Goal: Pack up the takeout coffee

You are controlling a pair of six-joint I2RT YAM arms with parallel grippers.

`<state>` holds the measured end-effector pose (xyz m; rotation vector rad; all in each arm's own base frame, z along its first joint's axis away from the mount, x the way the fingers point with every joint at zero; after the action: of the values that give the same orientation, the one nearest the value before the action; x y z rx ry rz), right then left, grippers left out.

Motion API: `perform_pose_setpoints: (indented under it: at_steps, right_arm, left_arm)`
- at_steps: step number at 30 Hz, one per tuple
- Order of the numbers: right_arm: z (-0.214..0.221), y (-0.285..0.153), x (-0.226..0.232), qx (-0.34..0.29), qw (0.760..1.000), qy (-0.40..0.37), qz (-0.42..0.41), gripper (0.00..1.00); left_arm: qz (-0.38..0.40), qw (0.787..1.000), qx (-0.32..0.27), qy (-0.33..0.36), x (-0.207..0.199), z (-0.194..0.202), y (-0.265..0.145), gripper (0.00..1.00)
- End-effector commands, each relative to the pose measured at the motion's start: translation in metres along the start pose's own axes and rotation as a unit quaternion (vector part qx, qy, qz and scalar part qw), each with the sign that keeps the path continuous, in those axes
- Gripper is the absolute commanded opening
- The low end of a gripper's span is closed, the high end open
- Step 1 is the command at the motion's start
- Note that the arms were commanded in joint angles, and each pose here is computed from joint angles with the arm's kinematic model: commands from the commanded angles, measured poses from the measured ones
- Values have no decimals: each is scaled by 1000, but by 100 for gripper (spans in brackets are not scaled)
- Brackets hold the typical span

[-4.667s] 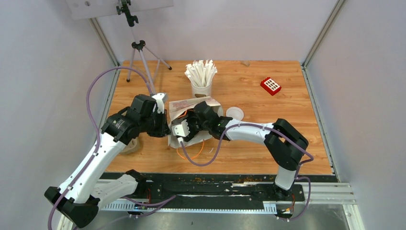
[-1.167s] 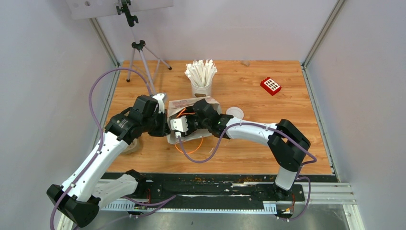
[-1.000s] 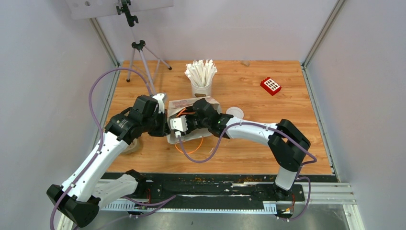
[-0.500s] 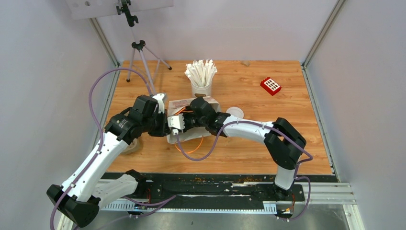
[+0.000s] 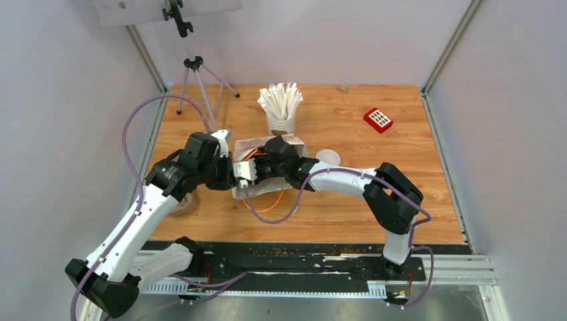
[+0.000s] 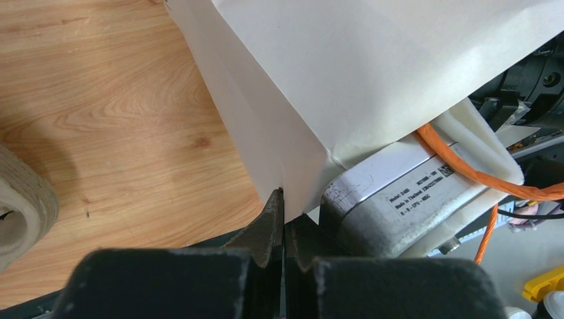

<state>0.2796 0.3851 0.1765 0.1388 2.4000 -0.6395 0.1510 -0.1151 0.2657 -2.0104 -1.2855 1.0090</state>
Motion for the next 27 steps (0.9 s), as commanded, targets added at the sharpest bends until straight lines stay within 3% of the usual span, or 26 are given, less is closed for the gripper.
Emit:
perform_pose_setpoints:
  at_steps: [1, 27]
  right_arm:
    - [2, 9, -5, -2, 1000, 7, 20, 33]
    - [9, 13, -1, 26, 999, 17, 25, 35]
  left_arm:
    - [28, 1000, -12, -6, -7, -4, -1, 0]
    - [47, 999, -11, -15, -11, -4, 2, 0]
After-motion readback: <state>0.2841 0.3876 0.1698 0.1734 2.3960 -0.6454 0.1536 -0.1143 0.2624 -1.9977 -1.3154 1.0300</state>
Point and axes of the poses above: each gripper's point midway between its finger pads, its own y axis out along the fingers, its own x axis along the line the jaws close on, z = x × y, the point moved 8 cm from there along -y, back along the fingers, and after that the axes turned 3 degrees about y, right-handed, at the moved point
